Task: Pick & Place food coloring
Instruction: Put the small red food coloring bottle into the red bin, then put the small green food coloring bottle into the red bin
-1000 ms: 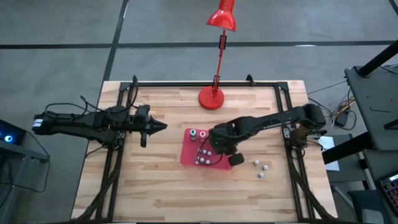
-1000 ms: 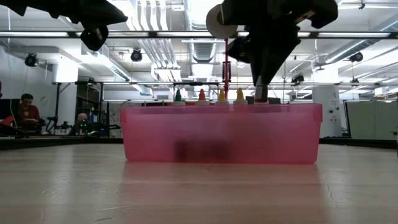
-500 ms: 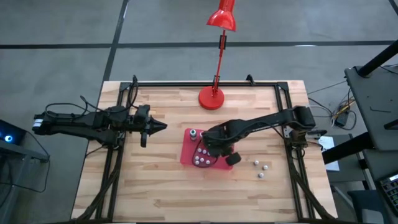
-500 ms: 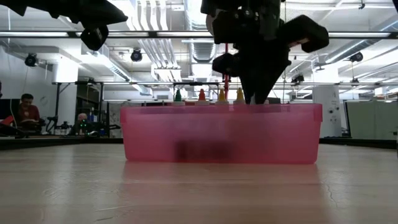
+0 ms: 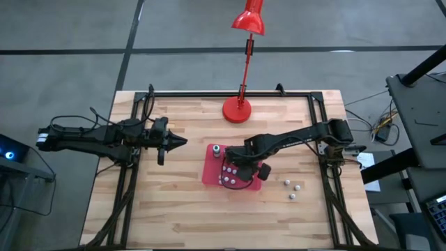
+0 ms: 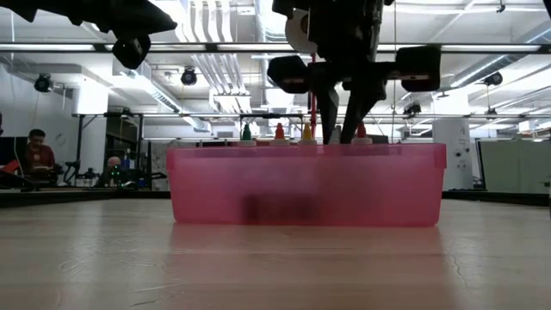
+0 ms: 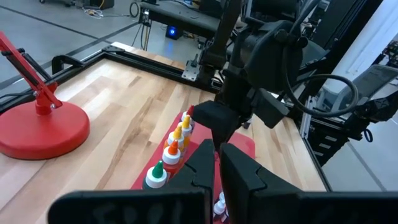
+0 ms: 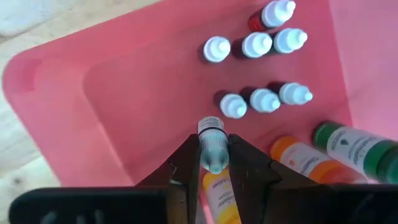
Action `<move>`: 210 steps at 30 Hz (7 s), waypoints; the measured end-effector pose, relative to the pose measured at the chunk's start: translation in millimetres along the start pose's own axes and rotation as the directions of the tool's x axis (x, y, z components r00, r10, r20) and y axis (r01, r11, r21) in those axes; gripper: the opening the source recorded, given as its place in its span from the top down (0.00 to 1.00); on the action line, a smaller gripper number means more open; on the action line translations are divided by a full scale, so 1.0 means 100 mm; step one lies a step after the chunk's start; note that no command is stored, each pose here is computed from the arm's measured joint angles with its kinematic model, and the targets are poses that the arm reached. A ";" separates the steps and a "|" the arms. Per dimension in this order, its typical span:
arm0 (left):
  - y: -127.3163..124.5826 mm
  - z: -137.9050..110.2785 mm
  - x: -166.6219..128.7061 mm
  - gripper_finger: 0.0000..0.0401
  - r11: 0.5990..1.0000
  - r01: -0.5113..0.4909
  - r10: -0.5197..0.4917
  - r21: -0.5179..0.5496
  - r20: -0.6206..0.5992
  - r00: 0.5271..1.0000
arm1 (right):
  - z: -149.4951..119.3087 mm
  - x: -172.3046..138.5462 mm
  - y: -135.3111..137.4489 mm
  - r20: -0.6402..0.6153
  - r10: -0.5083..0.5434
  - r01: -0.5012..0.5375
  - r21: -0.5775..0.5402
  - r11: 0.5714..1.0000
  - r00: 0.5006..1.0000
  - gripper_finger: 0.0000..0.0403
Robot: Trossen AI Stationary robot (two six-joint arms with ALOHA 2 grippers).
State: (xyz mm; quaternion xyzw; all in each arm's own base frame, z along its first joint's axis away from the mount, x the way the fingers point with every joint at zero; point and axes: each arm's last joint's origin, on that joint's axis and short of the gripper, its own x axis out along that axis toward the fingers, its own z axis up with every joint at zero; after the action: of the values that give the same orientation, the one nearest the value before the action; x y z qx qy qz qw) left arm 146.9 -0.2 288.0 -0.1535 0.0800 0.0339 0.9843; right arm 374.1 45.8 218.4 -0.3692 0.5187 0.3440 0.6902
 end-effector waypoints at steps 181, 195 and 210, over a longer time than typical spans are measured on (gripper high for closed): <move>0.00 0.01 0.00 1.00 1.000 -0.016 0.016 0.005 0.009 1.000 | -0.57 -0.38 1.47 0.117 0.063 -0.133 0.906 0.402 0.991 0.79; 0.00 0.00 0.00 1.00 1.000 -0.016 0.016 0.004 0.008 1.000 | -0.69 -0.28 1.63 0.122 0.066 -0.139 0.900 0.413 0.990 0.61; 0.01 -0.01 0.00 1.00 1.000 -0.022 0.022 -0.001 -0.008 1.000 | -0.78 -0.07 1.71 0.056 0.138 -0.106 0.914 0.393 0.989 0.43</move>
State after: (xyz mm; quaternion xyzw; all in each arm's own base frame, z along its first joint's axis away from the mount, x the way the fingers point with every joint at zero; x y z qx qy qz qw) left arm 146.6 0.4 286.6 -0.1532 0.0855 0.0440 0.9835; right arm 189.8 61.9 184.6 0.1020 0.6577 0.0489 0.7448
